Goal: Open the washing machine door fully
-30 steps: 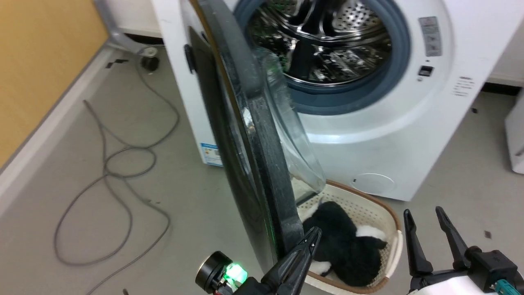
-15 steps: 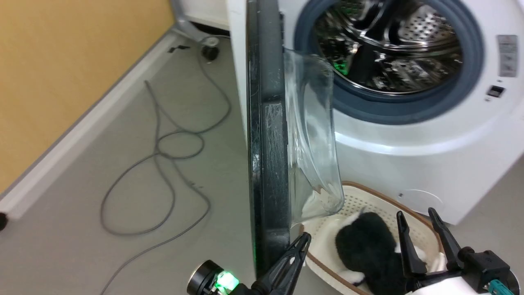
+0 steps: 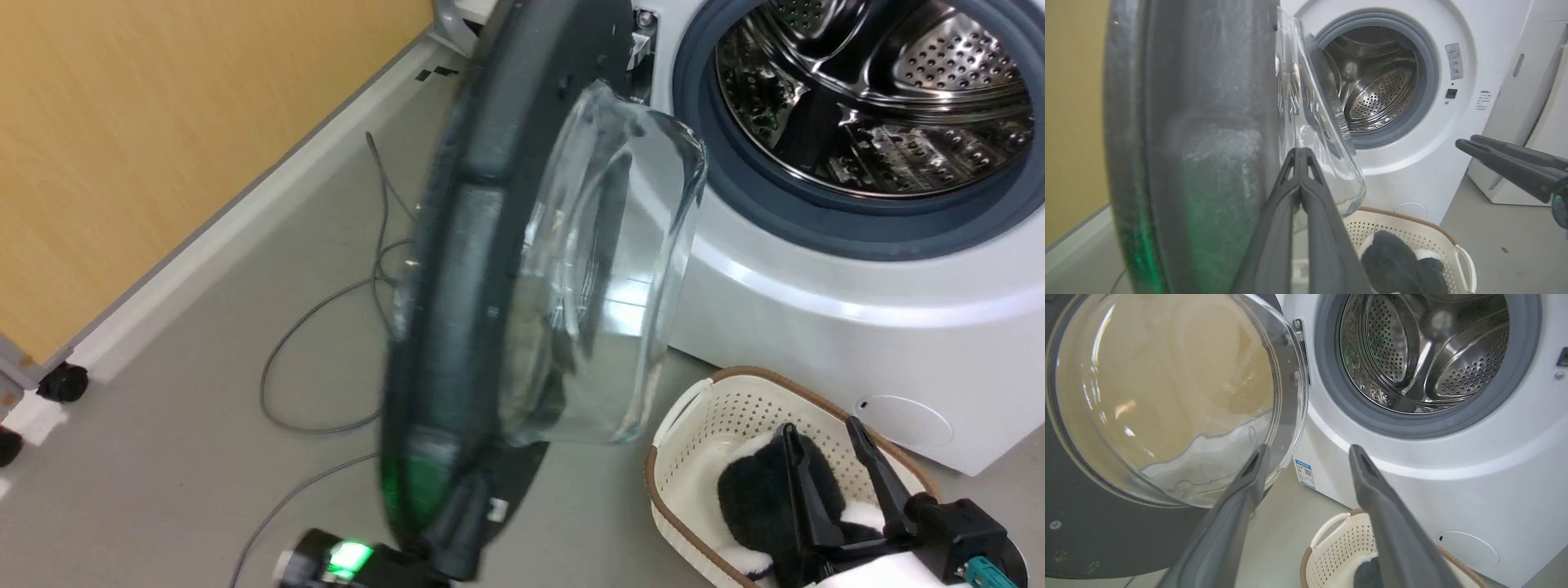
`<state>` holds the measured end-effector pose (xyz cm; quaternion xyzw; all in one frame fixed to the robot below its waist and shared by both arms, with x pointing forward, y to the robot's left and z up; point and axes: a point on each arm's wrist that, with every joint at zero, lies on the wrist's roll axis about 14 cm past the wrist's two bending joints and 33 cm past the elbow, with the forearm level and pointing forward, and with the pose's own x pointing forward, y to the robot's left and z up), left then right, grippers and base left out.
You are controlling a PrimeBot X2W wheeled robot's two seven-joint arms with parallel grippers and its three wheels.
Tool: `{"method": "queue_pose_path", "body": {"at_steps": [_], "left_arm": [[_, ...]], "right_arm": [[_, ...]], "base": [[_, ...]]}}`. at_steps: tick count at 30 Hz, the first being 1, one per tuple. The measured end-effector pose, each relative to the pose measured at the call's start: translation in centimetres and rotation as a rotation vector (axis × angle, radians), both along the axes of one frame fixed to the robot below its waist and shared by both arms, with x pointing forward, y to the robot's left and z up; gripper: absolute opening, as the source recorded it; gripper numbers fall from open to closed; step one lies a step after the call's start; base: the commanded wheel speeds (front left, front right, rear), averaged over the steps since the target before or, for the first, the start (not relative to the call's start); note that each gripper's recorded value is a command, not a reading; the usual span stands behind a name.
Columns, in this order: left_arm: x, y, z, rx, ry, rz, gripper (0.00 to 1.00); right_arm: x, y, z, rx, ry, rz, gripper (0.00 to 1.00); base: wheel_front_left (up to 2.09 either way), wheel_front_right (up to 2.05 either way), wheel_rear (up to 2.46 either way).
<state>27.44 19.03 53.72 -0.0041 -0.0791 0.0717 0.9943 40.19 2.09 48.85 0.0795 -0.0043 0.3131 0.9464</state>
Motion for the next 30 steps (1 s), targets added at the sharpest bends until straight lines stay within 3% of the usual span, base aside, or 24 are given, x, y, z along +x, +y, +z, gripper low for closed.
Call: {"method": "queue_pose_path", "body": {"at_steps": [9,13,30], "left_arm": [[-1.3,8.0,0.0,0.070,0.027,0.222,0.00],[-1.4,11.6,0.0,-0.011,0.009,0.325,0.00],[1.1,22.2,-0.1,0.013,0.032,0.603,0.00]], "right_arm": [[0.2,0.4,-0.7,-0.006,0.015,0.011,1.00],[0.5,0.2,-1.5,-0.024,0.023,0.006,1.00],[3.4,-2.5,-4.3,-0.047,0.064,-0.084,1.00]], "base": [[0.00,0.00,0.00],[0.00,0.00,0.00],[0.00,0.00,0.00]]}}
